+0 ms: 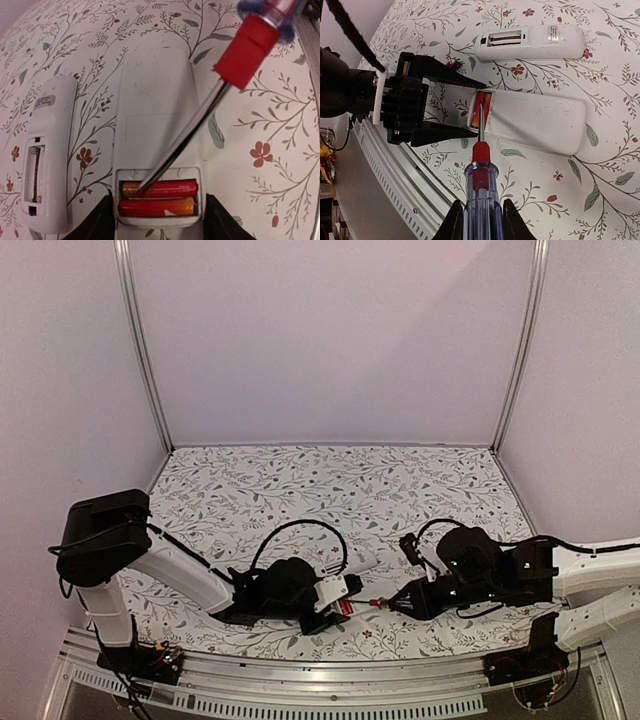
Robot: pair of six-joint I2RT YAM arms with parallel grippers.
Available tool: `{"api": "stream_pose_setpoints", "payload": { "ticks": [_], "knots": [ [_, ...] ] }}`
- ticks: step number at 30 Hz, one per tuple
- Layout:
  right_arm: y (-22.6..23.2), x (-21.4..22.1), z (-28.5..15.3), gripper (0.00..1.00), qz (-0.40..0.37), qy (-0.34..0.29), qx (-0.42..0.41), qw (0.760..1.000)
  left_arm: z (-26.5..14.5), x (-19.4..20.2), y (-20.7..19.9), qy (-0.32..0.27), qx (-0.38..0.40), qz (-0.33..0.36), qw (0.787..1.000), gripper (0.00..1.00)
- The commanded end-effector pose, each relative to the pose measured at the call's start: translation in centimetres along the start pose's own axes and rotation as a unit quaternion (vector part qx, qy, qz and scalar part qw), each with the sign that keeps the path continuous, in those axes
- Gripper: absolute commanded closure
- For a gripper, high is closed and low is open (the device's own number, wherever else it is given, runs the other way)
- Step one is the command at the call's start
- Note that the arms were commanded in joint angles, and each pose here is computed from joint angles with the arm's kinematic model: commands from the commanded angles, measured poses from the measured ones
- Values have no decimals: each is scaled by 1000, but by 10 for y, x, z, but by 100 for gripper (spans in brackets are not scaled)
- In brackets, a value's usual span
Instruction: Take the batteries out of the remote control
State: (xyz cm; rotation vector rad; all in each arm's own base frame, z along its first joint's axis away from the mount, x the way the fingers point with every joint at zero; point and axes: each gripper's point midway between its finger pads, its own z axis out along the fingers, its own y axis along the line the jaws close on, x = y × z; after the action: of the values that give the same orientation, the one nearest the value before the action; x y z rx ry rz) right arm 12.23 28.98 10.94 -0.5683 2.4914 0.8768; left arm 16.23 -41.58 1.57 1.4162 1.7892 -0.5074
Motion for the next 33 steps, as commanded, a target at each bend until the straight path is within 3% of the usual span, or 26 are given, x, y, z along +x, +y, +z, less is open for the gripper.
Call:
{"api": "stream_pose_setpoints", "payload": {
  "ticks": [1, 11, 18, 33],
  "knots": [
    [3, -17, -1, 100, -4, -24, 22, 999, 2, 27, -10, 37, 7, 20, 999, 59],
    [-2, -16, 2, 100, 9, -4, 48, 999, 2, 26, -11, 37, 5, 23, 999, 60],
    [13, -28, -10, 100, 24, -29, 18, 999, 3, 26, -11, 37, 6, 23, 999, 60],
    [5, -15, -1, 100, 23, 8, 55, 998, 3, 26, -13, 37, 7, 26, 999, 61]
  ]
}}
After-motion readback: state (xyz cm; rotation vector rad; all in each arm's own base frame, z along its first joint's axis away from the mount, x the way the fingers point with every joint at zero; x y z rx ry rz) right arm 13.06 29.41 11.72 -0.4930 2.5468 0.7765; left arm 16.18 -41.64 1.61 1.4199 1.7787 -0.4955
